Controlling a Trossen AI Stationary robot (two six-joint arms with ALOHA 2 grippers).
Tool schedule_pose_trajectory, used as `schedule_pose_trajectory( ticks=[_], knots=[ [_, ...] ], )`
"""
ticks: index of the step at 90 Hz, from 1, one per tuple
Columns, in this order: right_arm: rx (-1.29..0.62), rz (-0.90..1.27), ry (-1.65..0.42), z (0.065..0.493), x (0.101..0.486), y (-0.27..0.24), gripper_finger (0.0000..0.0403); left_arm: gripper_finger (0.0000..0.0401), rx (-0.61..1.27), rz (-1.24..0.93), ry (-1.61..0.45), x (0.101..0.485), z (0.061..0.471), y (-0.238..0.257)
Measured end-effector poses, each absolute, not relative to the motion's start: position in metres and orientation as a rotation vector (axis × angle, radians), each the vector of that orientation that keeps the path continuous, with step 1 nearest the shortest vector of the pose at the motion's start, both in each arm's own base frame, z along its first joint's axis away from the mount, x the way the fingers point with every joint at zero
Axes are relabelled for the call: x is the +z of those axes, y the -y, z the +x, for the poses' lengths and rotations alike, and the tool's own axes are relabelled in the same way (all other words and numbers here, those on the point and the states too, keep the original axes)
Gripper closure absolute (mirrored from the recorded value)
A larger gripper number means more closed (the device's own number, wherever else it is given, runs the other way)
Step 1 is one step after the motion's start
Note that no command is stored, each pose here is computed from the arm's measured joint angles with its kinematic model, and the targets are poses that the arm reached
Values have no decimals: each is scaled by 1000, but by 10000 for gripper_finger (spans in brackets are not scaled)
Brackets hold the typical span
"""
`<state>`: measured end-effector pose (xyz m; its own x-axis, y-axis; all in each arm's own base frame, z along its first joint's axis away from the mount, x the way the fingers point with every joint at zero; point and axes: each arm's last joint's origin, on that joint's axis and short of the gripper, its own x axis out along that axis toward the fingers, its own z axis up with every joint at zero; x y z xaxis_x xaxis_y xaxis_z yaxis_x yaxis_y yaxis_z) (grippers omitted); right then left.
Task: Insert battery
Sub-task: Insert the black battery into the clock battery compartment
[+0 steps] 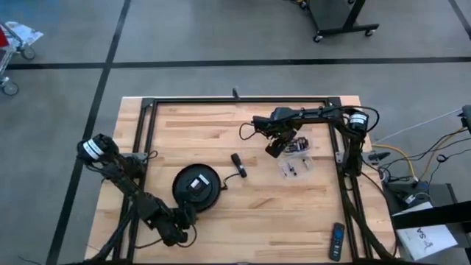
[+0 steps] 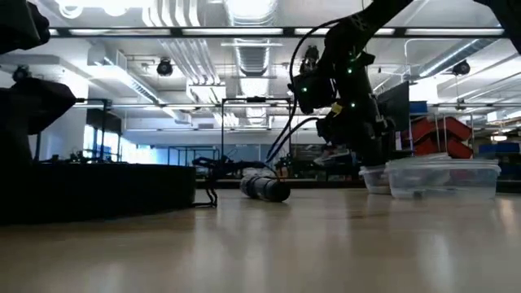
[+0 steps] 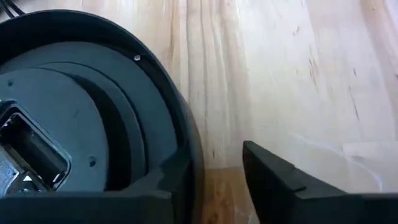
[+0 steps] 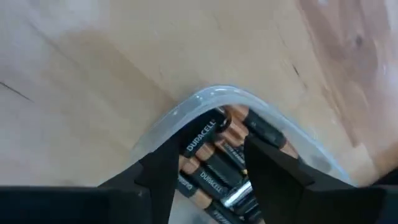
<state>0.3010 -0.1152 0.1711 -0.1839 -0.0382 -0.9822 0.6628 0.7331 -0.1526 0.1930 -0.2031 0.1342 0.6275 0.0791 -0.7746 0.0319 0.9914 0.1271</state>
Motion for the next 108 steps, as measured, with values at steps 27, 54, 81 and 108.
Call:
schedule_pose_trajectory(
  ticks=[27,54,81,108],
  knots=[
    [-723,551,-1596,303,166,116,296,245,29,131,-890,134,194,203],
    [-768,587,-1599,298,152,114,342,252,29,131,-887,135,194,203],
    [-746,542,-1579,295,148,112,365,270,28,128,-884,135,194,203],
    [-738,482,-1495,287,189,96,367,287,19,139,-884,137,194,202]
  ],
)
